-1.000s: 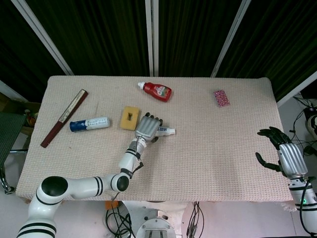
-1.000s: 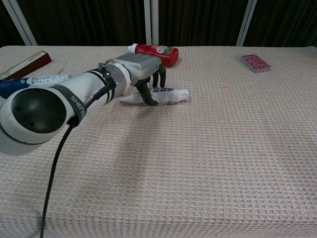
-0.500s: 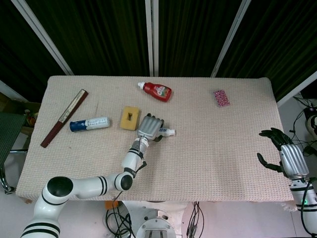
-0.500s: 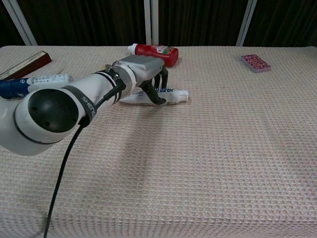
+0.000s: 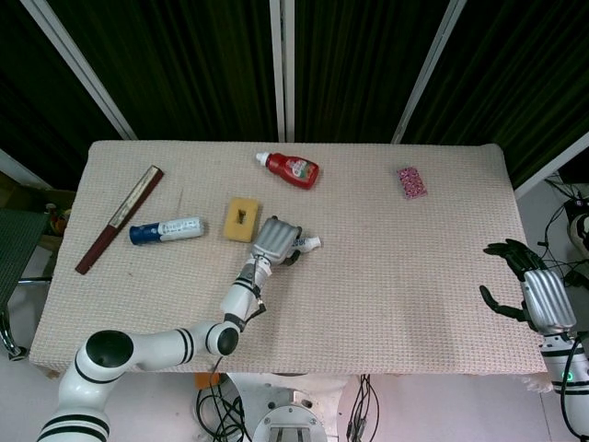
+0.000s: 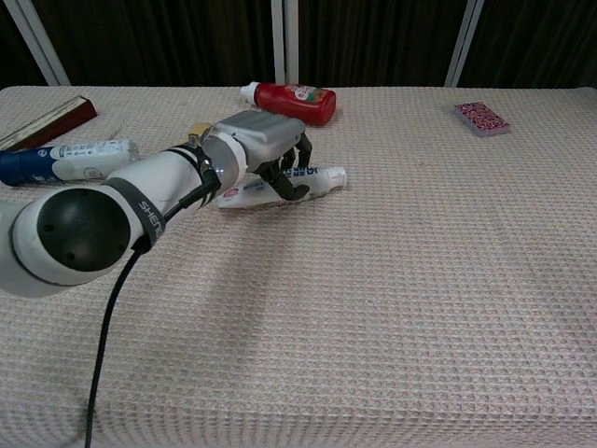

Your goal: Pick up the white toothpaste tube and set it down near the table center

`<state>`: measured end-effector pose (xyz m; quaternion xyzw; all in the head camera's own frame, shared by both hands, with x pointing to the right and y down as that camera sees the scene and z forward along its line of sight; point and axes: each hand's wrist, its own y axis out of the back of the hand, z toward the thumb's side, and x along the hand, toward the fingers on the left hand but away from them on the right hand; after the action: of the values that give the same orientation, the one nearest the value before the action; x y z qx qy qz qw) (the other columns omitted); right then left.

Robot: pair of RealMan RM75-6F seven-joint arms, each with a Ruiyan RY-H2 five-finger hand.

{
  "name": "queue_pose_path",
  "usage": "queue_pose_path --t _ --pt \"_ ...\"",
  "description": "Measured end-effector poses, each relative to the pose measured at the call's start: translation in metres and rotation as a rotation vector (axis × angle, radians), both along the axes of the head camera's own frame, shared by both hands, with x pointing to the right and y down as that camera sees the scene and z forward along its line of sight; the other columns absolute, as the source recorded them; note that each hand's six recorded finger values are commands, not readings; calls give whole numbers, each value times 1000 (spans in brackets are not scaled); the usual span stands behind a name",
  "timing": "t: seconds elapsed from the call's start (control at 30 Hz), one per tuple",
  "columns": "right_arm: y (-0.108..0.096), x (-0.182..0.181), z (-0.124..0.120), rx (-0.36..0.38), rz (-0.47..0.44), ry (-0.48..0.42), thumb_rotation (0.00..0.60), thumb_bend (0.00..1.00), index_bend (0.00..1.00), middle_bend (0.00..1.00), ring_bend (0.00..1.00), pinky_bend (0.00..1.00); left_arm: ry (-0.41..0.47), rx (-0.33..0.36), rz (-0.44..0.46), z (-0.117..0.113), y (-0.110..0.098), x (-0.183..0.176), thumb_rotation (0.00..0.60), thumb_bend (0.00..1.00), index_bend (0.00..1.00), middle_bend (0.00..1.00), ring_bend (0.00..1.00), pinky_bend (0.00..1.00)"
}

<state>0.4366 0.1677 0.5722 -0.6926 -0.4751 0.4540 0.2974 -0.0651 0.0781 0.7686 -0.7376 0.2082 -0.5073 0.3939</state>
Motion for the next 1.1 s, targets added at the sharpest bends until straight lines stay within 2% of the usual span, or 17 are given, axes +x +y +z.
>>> queue_pose_path --t 0.13,0.27,0.33,0.57,0.77,0.9,1.1 --pt "0 -2 -1 2 -4 -1 600 315 272 247 94 217 35 -2 13 -2 1 -4 492 564 728 787 676 506" --pt "-1 -4 -3 7 -8 -2 600 315 272 247 94 217 86 -15 16 -5 1 -10 568 618 770 841 734 562" --pt "-1 -5 -4 10 -11 -4 600 315 272 247 94 217 121 -26 11 -8 1 -14 587 645 789 863 757 588" --pt "-1 -12 -8 15 -30 -16 600 315 272 247 94 217 271 -74 -34 -22 -1 -32 595 674 827 910 807 646" --pt "-5 -27 -11 20 -78 -39 600 315 270 249 94 217 451 -183 -99 -45 -1 -46 599 681 830 909 810 668" --pt "-12 -46 -14 36 -147 -42 600 310 278 261 94 217 587 -293 -122 -67 2 -51 598 680 829 907 809 668" --pt "-31 -89 -20 98 -284 -56 600 178 349 291 94 217 754 -454 -102 -98 13 -49 598 680 829 907 809 667"
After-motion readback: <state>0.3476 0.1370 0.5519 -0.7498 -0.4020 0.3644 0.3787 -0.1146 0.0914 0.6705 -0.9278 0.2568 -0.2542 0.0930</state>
